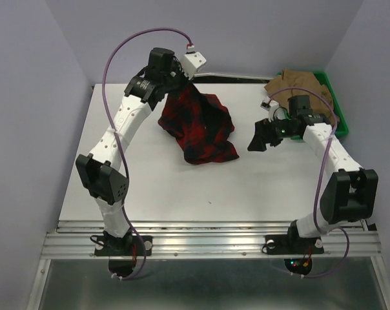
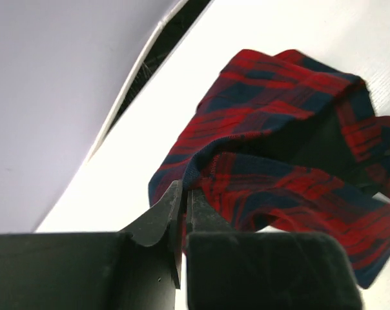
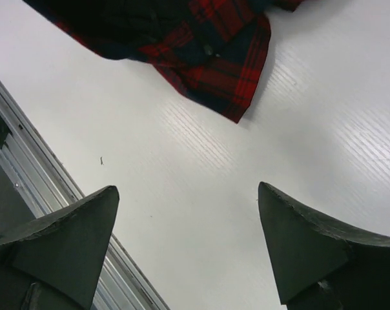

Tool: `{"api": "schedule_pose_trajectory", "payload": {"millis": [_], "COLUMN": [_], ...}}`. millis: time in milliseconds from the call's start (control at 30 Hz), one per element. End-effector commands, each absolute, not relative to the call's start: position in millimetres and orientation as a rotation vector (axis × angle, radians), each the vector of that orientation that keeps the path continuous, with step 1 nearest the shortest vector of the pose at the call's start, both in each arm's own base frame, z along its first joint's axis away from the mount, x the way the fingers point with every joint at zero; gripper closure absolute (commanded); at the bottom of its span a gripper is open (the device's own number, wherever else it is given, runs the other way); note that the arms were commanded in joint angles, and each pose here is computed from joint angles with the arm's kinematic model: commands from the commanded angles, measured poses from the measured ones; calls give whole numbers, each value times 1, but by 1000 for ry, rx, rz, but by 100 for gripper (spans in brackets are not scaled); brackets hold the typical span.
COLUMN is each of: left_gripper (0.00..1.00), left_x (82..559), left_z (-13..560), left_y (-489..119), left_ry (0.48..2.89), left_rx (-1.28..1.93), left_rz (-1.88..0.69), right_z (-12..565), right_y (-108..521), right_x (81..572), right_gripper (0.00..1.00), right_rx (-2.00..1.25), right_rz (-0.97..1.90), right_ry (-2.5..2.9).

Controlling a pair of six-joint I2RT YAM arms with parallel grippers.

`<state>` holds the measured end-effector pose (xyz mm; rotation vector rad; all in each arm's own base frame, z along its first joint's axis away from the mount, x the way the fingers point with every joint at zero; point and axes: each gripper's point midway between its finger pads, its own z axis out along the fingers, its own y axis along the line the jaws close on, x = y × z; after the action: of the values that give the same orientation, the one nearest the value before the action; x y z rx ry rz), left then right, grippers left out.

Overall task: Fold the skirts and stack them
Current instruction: Flatten the skirt out

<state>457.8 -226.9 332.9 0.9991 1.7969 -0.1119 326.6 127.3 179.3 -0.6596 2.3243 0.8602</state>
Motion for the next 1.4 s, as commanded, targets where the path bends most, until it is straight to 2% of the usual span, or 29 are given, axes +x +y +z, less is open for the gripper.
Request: {"api": "schedule_pose_trajectory", "payload": {"millis": [0,100,267,367,800,933,1267,1333,1367], "left_gripper": [100,100,100,100,100,100,100,100,100], "left_x": [467,473,480,480,480,479,485,487,487], "left_z": [354,348,341,341,353,350,352,352,354], "left_y": [-225,-221,-215,-212,-203,-201,-194,-192,-188], "left_ry": [1808,1831,1843,1839,1812,1815,1808,1811,1809], "left_rx": [847,827,812,808,763,767,738,727,715], "left_rz": [-165,-177,-205,-205,-232,-225,-224,-226,-223], "right_z": [189,181,164,158,103,90,85,85,85], "right_y": [152,165,182,193,238,249,270,270,270], "right_x": [326,330,366,389,427,426,405,402,401], "right_gripper": [6,9,35,42,46,51,52,57,69], "right_rx": [-736,-742,-552,-375,-23,3,48,33,23], "right_rz": [916,890,877,946,1348,1443,1656,1670,1669], "right_ry": [2179,2117,2099,2109,2198,2226,2243,2244,2243]}}
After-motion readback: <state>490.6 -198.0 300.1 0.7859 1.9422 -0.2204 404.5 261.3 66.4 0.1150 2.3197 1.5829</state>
